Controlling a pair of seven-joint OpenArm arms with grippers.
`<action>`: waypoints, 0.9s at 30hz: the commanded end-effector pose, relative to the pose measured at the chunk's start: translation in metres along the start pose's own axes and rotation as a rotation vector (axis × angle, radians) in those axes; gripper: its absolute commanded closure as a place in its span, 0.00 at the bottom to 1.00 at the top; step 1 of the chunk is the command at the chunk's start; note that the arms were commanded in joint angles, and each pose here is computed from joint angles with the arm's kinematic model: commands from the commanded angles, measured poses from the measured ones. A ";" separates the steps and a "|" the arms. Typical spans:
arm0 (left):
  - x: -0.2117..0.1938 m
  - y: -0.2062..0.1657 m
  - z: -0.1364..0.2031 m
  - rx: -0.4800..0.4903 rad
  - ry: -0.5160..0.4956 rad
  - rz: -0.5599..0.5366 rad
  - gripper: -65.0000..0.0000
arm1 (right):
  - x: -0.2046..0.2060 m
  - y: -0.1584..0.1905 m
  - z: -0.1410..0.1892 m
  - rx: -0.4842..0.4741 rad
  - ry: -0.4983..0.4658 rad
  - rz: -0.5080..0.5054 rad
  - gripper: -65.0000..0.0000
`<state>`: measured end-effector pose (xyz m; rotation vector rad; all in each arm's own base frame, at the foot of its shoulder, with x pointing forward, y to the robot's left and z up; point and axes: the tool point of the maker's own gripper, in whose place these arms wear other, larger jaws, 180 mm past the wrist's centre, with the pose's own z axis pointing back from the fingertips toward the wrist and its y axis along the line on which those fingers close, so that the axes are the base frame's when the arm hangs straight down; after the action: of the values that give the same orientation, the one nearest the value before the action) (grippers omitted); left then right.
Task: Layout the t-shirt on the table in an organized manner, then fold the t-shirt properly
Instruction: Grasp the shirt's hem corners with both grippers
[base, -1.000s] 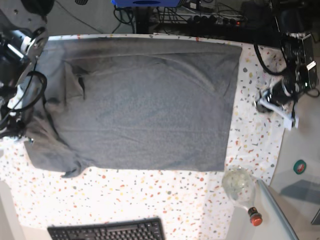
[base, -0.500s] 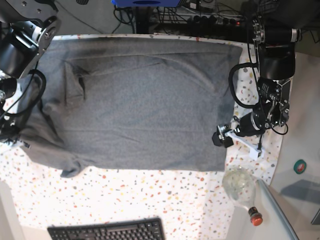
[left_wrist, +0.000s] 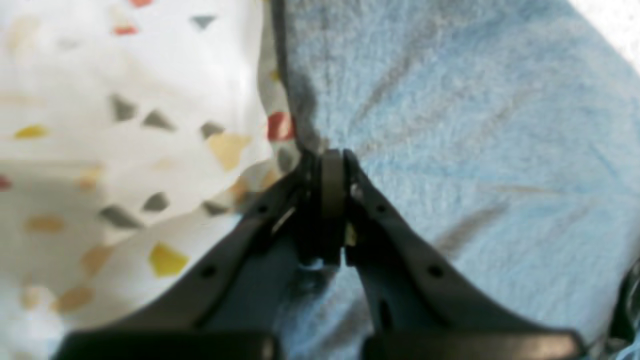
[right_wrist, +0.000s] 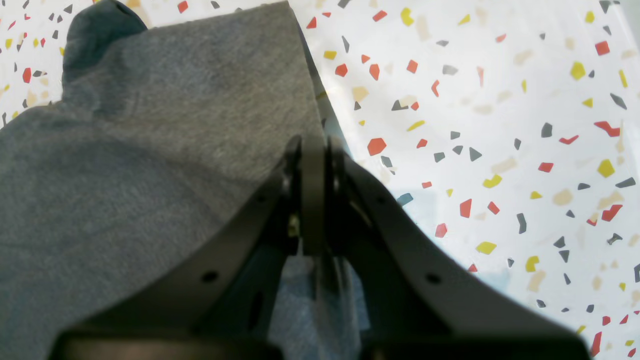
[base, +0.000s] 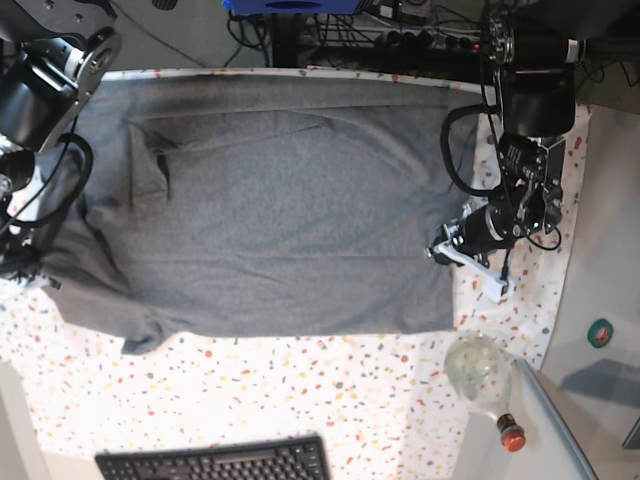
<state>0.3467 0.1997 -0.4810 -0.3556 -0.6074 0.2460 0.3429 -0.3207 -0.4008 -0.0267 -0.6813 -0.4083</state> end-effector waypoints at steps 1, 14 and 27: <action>0.028 0.001 0.011 -0.003 -0.069 -0.033 1.00 | 0.023 -0.002 0.005 -0.003 -0.064 0.006 1.00; -0.021 0.001 0.052 0.066 0.094 -0.082 1.00 | 0.016 -0.004 0.004 -0.006 -0.050 0.007 1.00; -0.055 0.002 0.080 0.073 0.115 -0.115 0.84 | 0.011 -0.007 0.004 -0.011 -0.040 0.010 1.00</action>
<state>0.2479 0.1963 -0.4571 -0.2740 -0.4699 0.1376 0.3319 -0.3203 -0.4102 -0.0311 -0.6539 -0.4072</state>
